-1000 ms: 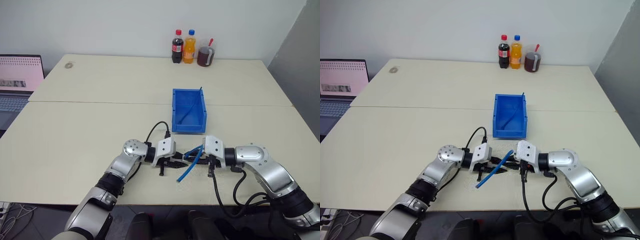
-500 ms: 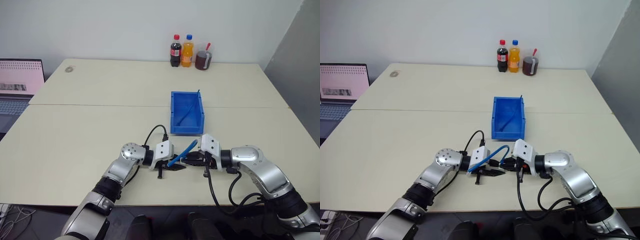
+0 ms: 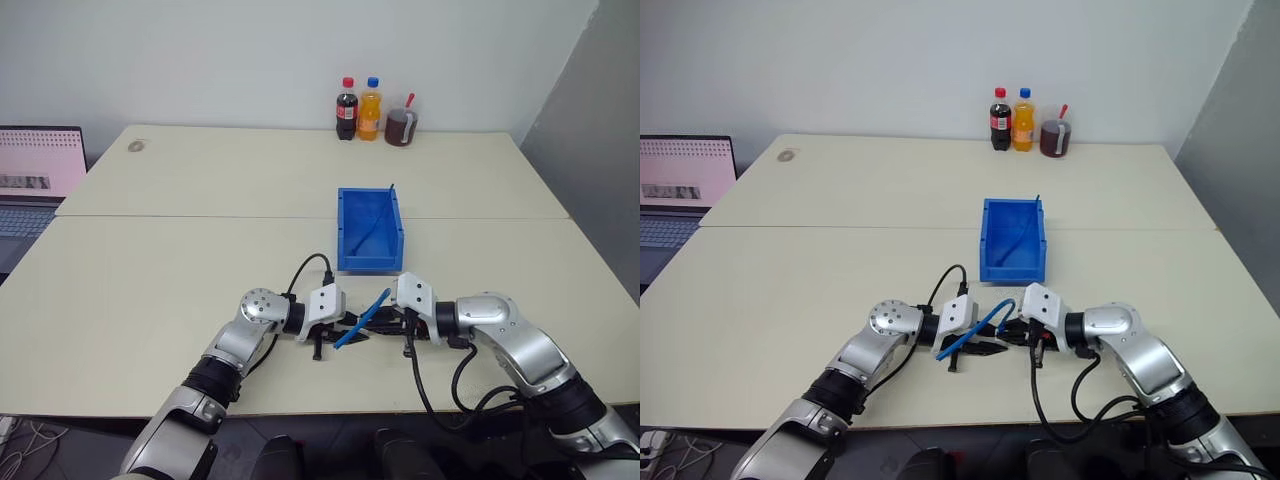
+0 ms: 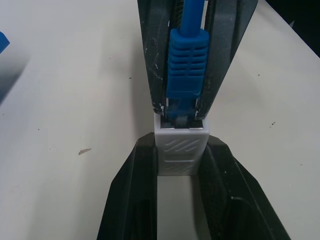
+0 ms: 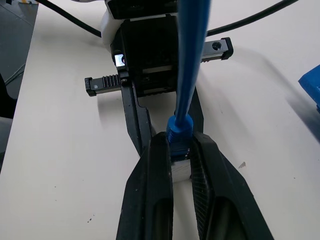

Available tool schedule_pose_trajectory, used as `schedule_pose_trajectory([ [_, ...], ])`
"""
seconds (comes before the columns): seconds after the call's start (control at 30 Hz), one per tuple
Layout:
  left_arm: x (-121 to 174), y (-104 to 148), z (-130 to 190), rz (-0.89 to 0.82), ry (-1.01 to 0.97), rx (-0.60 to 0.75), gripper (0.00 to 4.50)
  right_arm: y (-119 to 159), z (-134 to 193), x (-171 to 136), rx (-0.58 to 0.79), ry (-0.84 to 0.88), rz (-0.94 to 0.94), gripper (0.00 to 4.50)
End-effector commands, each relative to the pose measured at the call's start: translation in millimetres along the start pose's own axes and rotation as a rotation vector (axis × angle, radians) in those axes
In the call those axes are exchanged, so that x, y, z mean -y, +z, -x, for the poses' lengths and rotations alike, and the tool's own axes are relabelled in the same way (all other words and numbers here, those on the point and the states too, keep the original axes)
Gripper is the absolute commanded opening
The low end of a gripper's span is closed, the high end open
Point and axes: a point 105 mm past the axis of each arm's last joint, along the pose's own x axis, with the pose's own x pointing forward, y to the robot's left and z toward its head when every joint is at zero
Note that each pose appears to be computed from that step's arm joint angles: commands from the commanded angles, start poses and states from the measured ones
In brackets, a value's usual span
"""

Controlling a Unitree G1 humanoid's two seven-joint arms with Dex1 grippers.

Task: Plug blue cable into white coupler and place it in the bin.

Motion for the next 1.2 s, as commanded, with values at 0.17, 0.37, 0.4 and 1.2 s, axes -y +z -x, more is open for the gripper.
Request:
schedule_pose_trajectory([
  [0.17, 1.7, 25.0, 10.1, -0.011, -0.028, 0.096, 2.69, -34.8, 9.8, -5.3, -0.088, -0.067, -0.254, 0.21],
  [0.37, 1.5, 39.8, 45.3, -0.018, 0.08, 0.105, 4.12, 24.2, 34.1, 2.8, 0.092, -0.155, -0.307, 0.21],
  [0.4, 1.4, 45.9, 52.7, -0.028, 0.113, 0.117, 4.32, 37.7, 38.8, 6.5, 0.138, -0.176, -0.326, 0.21],
  [1.2, -7.2, 100.1, 86.9, 0.177, 0.768, 0.298, 4.5, 91.1, 56.3, 158.2, 0.209, -0.481, -0.72, 2.76],
])
